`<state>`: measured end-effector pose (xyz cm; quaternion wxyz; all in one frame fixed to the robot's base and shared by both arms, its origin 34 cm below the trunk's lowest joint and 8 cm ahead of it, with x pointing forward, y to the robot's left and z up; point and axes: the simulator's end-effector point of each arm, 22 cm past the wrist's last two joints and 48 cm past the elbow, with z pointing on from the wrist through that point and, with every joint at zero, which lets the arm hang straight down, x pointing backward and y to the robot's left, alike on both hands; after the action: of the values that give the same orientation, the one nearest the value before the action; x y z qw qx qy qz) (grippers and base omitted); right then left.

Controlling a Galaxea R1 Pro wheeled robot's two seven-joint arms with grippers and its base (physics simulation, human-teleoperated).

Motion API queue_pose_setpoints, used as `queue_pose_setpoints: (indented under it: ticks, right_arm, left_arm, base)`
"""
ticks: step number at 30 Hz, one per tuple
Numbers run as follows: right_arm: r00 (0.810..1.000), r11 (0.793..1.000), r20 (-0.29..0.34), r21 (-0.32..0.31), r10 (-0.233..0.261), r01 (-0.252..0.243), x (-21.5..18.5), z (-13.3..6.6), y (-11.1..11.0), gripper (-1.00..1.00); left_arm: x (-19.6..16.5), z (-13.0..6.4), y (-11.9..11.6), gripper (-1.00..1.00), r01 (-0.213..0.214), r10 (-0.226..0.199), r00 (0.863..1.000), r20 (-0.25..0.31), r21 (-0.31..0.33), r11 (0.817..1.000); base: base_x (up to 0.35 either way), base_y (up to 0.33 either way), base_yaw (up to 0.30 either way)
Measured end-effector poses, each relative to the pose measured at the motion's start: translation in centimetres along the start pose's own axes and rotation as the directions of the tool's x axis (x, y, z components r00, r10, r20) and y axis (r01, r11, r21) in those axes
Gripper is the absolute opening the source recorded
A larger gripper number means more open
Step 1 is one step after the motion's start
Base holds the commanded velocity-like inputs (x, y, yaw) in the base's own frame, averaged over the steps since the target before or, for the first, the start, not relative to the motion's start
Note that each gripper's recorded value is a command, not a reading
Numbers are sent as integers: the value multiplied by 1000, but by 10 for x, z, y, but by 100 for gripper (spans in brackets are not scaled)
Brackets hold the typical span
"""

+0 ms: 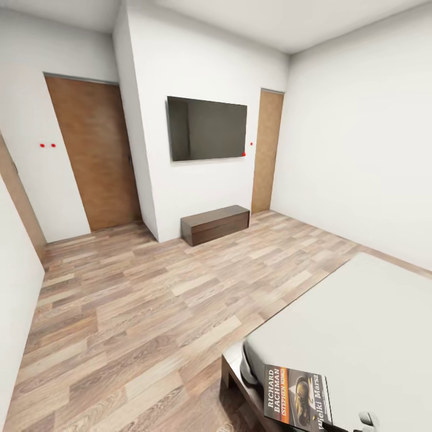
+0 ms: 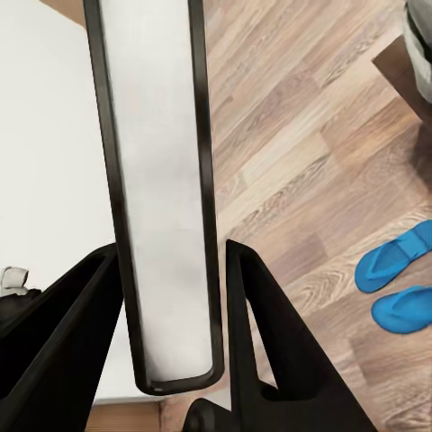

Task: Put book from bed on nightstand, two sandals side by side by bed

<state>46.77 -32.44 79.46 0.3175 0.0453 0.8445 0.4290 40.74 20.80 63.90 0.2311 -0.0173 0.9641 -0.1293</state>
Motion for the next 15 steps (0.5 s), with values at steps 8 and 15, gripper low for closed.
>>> queue_pose_setpoints:
  ticks: [8, 15]
  right_arm:
    - [1000, 1000, 0, 0, 0, 0, 0, 0, 0, -100]
    - [1000, 1000, 1, 0, 0, 0, 0, 0, 0, -100]
  left_arm:
    - [0, 0, 0, 100, 0, 0, 1000, 0, 0, 1000]
    - [0, 0, 0, 100, 0, 0, 1000, 0, 0, 1000]
  base:
    - [0, 0, 294]
    - [0, 0, 294]
